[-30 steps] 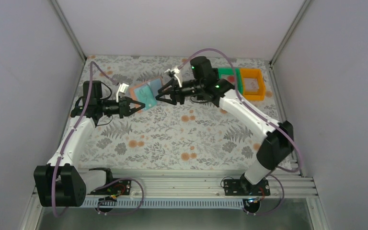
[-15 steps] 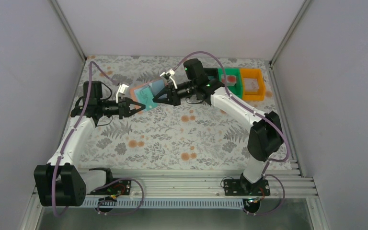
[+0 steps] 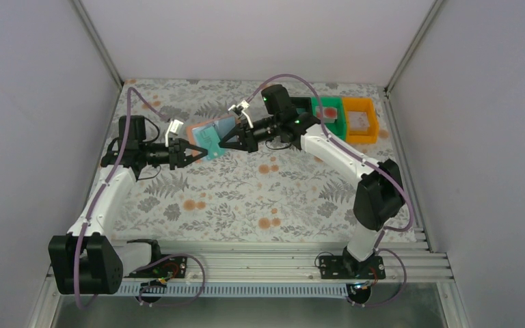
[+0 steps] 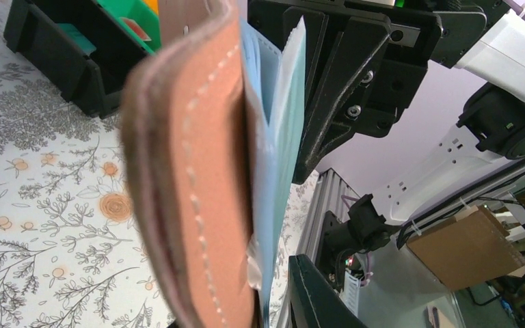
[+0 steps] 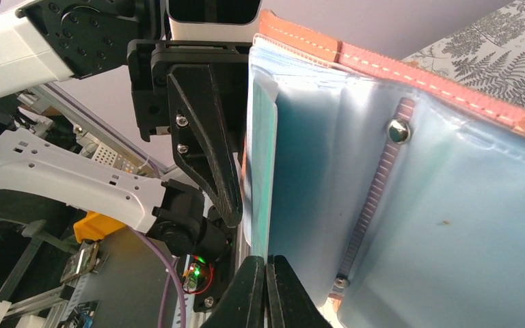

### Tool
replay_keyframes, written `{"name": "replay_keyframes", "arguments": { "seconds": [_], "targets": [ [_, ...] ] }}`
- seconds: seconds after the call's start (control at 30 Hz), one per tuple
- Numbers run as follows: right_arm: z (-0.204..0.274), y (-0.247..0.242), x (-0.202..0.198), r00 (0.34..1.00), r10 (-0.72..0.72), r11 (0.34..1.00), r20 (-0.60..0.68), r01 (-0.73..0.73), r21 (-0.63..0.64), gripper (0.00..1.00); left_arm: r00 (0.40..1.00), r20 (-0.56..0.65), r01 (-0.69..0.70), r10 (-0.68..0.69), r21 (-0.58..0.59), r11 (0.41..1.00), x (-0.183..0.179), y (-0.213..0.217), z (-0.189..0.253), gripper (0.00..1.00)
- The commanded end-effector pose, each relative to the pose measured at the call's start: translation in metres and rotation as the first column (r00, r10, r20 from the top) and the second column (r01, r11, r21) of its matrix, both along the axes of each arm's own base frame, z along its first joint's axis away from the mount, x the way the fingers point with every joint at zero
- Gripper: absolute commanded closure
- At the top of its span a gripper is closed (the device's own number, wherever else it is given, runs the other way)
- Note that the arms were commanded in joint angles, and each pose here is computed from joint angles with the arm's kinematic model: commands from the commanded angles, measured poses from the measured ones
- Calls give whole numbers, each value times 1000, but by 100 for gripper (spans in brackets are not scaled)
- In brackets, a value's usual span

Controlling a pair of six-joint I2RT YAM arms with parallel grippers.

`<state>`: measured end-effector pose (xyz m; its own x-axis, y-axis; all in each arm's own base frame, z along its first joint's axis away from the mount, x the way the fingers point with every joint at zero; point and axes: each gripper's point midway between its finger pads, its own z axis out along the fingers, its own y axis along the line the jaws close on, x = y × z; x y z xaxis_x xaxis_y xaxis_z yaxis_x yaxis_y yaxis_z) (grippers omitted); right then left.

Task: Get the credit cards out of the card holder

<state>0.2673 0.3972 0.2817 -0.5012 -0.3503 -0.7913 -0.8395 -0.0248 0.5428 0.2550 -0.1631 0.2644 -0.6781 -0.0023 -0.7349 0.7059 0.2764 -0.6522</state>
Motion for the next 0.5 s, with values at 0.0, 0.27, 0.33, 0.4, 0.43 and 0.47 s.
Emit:
{"name": "replay_keyframes", "arguments": {
  "seconds": [0.0,0.27,0.33,0.4,0.43,0.47],
  "targets": [
    [17,-5,-6,999,-11,1000,50,11,4,96,995,96,36,-33,-22,999,-4,-2,20,82],
    [16,-11,2,998,-42,999,54,43,-18,96,994,96,50,-46,-31,998,-6,-3,20,82],
    [15,-11,2,998,-44,999,52,45,-18,96,994,94,50,-47,-30,998,-6,-3,18,84],
    [16,-12,3,998,-45,999,53,46,-17,96,995,91,52,-49,-30,998,-6,-3,18,90],
    [17,-12,3,997,-45,999,56,46,-13,96,995,91,52,-49,-31,998,-6,-3,18,91],
    [19,-12,4,997,-49,999,60,50,-10,96,994,94,56,-53,-33,998,-6,-3,19,91]
  ]
}}
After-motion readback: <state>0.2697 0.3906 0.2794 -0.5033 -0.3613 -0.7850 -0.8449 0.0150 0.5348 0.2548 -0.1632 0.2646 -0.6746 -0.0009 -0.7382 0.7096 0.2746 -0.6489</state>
